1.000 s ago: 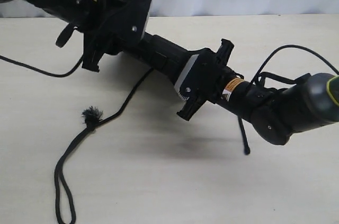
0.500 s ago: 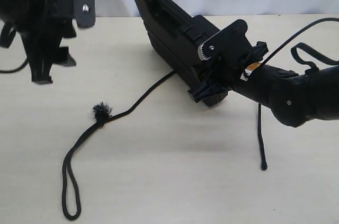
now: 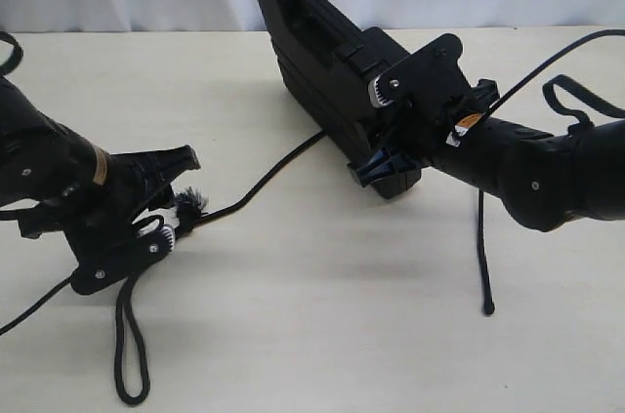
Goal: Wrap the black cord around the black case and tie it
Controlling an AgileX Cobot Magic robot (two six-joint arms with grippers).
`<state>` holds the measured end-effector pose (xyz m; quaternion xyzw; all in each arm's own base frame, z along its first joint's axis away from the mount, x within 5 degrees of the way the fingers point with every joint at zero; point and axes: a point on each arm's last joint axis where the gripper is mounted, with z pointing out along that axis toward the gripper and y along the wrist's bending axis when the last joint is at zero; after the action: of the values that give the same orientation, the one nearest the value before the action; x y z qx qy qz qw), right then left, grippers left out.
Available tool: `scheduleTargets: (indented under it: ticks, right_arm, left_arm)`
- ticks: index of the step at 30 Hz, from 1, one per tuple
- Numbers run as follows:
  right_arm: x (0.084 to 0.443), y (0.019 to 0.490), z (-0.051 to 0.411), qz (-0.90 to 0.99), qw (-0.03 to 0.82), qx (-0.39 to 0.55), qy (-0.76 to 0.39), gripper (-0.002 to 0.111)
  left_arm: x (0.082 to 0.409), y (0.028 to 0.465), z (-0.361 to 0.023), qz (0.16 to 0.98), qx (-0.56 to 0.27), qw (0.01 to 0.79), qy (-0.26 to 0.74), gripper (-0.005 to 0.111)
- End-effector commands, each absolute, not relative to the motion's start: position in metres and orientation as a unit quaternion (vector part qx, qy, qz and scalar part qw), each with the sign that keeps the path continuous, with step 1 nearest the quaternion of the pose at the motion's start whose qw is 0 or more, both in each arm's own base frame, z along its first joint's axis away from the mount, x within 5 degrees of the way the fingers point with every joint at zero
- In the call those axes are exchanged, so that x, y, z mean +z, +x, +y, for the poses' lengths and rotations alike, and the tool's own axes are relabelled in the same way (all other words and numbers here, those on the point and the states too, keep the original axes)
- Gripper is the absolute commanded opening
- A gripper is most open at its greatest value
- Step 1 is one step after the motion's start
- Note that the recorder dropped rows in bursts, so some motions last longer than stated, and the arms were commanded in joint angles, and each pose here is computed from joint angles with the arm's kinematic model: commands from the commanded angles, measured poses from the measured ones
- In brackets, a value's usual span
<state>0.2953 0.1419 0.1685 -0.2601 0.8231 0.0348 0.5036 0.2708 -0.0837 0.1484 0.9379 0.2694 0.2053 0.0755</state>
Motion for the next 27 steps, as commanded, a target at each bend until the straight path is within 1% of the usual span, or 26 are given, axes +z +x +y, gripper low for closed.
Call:
scheduleTargets:
  ticks: [1, 3, 6, 10, 12, 14, 18, 22, 24, 27]
  right_arm:
    - [0.164, 0.292, 0.140, 0.839, 0.478, 0.038, -0.259, 0.004]
    - [0.164, 0.292, 0.140, 0.839, 0.478, 0.038, -0.259, 0.004]
    - [0.164, 0.292, 0.140, 0.838, 0.478, 0.037, -0.260, 0.004]
    - [0.164, 0.292, 0.140, 0.838, 0.478, 0.037, -0.261, 0.004]
    - [0.164, 0.292, 0.140, 0.838, 0.478, 0.037, -0.261, 0.004]
    - [0.164, 0.292, 0.140, 0.838, 0.478, 0.037, -0.261, 0.004]
    - [0.164, 0.292, 0.140, 0.838, 0.478, 0.037, -0.261, 0.004]
    - [0.164, 0.292, 0.140, 0.838, 0.478, 0.037, -0.261, 0.004]
    - [0.164, 0.292, 0.140, 0.838, 0.478, 0.037, -0.261, 0.004]
    - [0.164, 0.292, 0.140, 0.838, 0.478, 0.037, -0.261, 0.004]
  left_arm:
    - [0.120, 0.279, -0.089, 0.197, 0.208, 0.067, 0.956, 0.054]
    - [0.110, 0.283, -0.091, 0.176, 0.207, 0.066, 0.960, 0.054]
    - [0.107, 0.292, -0.097, 0.171, 0.213, 0.077, 0.959, 0.054]
    - [0.096, 0.291, -0.105, 0.148, 0.200, 0.067, 0.966, 0.054]
    - [0.091, 0.290, -0.106, 0.159, 0.191, 0.064, 0.966, 0.052]
    - [0.089, 0.289, -0.105, 0.182, 0.184, 0.061, 0.964, 0.033]
    - [0.088, 0.286, -0.106, 0.181, 0.176, 0.049, 0.966, 0.000]
    - [0.091, 0.284, -0.111, 0.204, 0.173, 0.063, 0.962, 0.000]
    - [0.103, 0.283, -0.115, 0.254, 0.176, 0.091, 0.947, 0.000]
    - [0.120, 0.282, -0.117, 0.353, 0.173, 0.136, 0.909, 0.000]
